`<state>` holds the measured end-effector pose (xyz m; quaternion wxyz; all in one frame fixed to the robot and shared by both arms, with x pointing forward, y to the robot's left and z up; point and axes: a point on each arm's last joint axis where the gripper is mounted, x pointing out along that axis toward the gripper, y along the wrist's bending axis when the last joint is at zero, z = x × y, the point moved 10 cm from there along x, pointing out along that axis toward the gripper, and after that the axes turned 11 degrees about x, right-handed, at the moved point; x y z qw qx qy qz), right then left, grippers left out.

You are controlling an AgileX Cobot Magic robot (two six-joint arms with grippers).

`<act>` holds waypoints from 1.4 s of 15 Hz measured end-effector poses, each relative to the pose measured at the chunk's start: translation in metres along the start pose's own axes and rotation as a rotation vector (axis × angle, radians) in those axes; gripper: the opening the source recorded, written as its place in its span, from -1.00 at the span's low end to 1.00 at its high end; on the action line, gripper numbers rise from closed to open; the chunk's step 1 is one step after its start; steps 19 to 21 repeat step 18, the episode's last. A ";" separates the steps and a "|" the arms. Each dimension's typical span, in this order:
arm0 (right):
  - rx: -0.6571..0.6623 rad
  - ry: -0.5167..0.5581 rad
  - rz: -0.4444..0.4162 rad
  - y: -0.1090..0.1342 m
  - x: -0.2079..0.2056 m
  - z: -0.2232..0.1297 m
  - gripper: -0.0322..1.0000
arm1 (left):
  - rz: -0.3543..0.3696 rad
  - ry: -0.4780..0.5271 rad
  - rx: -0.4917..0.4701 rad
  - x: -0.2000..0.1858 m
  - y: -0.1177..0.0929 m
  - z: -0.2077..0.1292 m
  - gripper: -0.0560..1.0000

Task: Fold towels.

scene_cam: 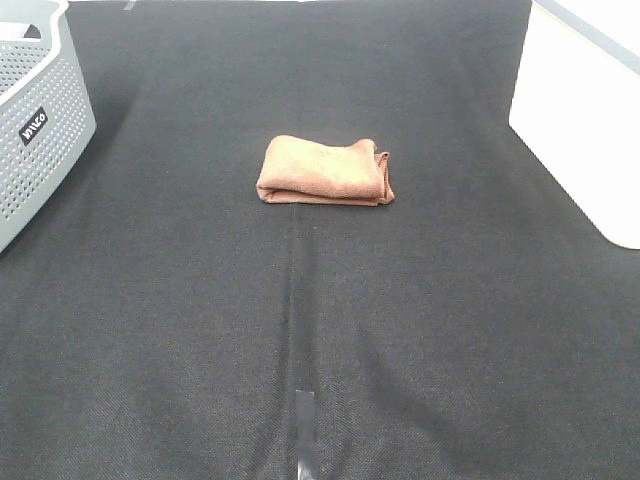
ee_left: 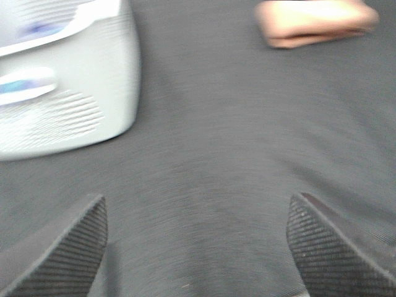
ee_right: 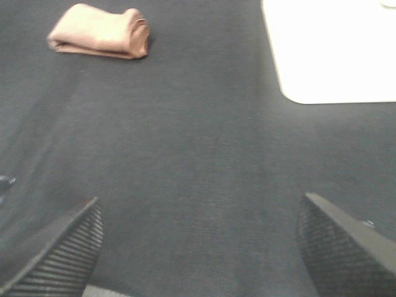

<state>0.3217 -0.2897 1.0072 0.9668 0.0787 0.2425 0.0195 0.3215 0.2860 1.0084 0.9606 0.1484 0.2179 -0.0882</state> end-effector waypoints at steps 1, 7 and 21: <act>0.016 -0.005 -0.030 -0.003 0.000 0.001 0.63 | 0.015 0.004 -0.008 0.000 0.001 0.000 0.55; 0.030 -0.024 -0.054 -0.005 -0.002 0.001 0.63 | 0.016 0.004 -0.009 0.000 0.001 0.000 0.55; 0.030 -0.025 -0.054 -0.005 -0.002 0.001 0.63 | 0.016 0.004 -0.009 0.000 0.001 0.000 0.55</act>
